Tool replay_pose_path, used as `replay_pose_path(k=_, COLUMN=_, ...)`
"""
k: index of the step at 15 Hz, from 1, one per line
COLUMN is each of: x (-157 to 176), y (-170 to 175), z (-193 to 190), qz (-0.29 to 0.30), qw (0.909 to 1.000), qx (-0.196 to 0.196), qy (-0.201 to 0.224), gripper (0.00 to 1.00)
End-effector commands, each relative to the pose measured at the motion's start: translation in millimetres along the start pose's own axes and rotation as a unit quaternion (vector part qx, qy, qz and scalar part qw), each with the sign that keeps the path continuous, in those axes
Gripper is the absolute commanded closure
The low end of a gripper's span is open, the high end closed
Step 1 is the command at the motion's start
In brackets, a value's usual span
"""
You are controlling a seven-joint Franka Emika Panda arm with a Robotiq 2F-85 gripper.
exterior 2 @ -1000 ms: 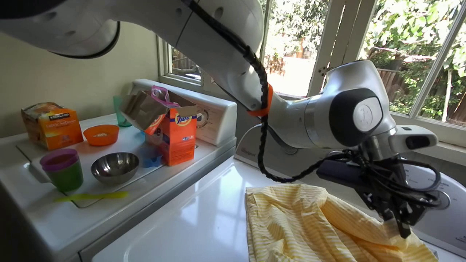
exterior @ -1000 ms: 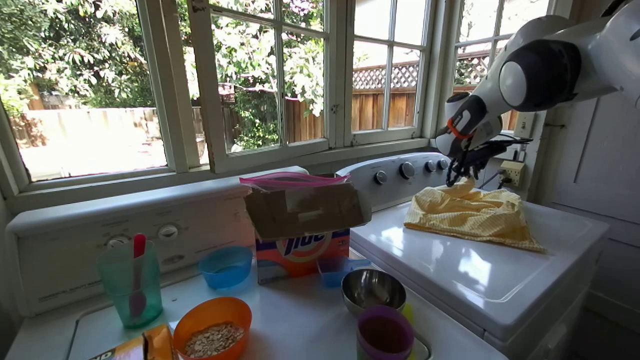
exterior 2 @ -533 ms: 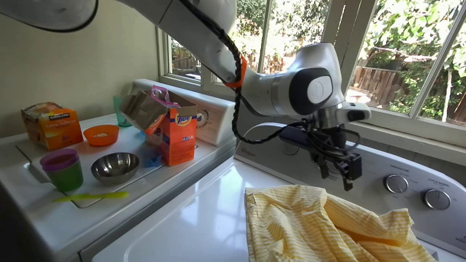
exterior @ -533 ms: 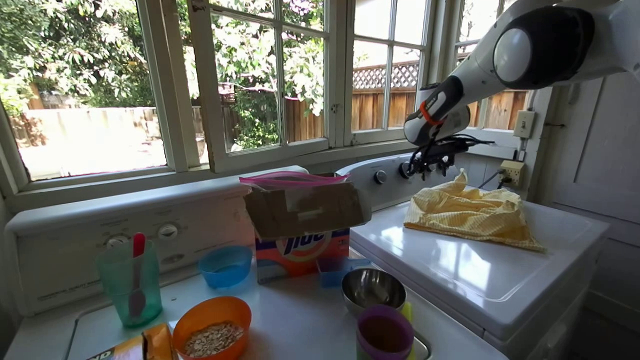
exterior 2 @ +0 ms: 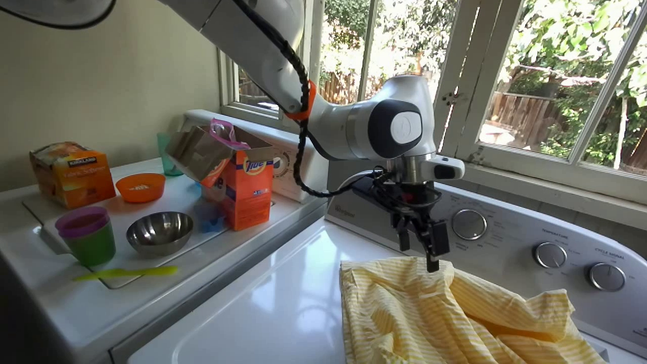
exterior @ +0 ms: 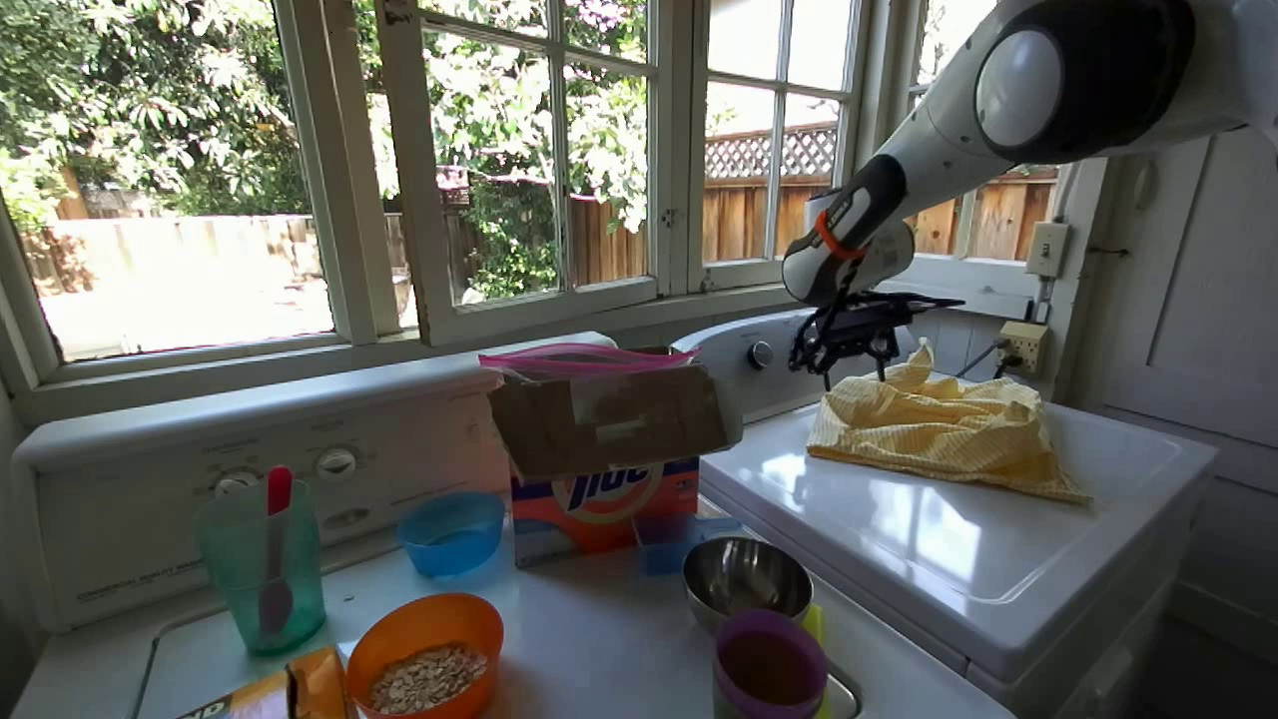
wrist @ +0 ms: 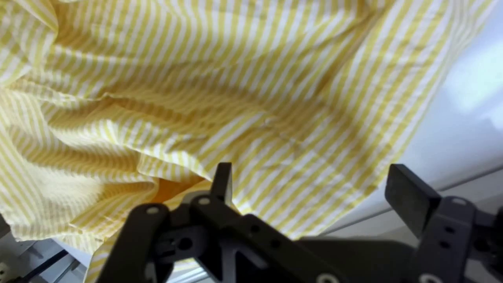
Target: Turn the towel to the right
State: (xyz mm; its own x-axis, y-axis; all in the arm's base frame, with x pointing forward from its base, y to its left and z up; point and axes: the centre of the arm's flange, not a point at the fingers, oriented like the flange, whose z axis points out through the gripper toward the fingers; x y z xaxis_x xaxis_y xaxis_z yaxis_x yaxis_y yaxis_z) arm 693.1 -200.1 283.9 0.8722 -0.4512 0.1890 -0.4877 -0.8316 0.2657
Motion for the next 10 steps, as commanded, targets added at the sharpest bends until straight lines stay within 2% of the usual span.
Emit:
replay_pose_path(k=1, x=-35, y=-5, z=10, qz=-0.022, qw=0.9988, qx=0.026, qy=-0.035, gripper=0.26)
replay_pose_path(k=7, x=-62, y=-34, z=24, qz=-0.063, qw=0.9953, qx=0.052, qy=-0.050, gripper=0.72)
replay_pose_path(k=10, x=-70, y=-41, z=34, qz=-0.103, qw=0.9904, qx=0.073, qy=-0.057, gripper=0.96)
